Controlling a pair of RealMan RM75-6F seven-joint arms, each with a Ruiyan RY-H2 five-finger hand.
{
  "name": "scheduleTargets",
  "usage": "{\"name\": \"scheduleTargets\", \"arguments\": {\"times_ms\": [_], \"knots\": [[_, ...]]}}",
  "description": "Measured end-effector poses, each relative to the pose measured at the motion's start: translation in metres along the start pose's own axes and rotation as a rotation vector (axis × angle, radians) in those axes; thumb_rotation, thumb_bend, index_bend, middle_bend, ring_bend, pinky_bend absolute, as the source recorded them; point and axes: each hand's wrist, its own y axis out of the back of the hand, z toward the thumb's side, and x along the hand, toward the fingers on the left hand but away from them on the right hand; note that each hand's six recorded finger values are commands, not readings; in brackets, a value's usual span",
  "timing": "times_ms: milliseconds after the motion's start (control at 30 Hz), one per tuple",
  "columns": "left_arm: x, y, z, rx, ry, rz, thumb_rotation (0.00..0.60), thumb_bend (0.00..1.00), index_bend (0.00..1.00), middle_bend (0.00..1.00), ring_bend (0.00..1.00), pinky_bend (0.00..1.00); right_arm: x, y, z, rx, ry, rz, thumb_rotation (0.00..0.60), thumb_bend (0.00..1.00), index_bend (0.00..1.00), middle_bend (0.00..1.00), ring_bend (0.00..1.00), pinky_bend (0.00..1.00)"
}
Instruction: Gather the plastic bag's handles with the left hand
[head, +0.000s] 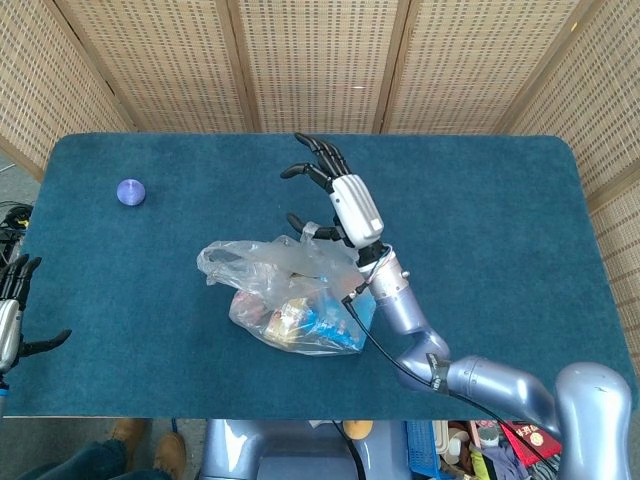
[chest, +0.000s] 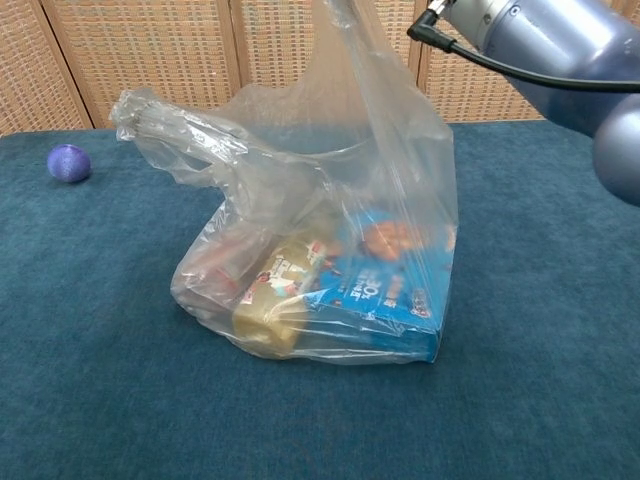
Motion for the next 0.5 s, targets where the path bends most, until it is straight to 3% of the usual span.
{"name": "scheduleTargets", "arguments": {"times_ms": [233, 500], "knots": [[0.006, -0.007, 0.032, -0.203, -0.141, -0.096, 0.6, 0.17, 0.0, 0.0, 0.0, 0.0, 0.021, 0.017, 0.002, 0.079, 0.037, 0.067, 0.6, 0.4, 0.33, 0.1, 0.0, 0.0], [0.014, -0.014, 0.073, -0.578, -0.282, -0.313, 0.6, 0.19, 0.0, 0.0, 0.0, 0.0, 0.028, 0.02, 0.006, 0.09, 0.035, 0.086, 0.6, 0.41, 0.33, 0.11, 0.0, 0.0]]}}
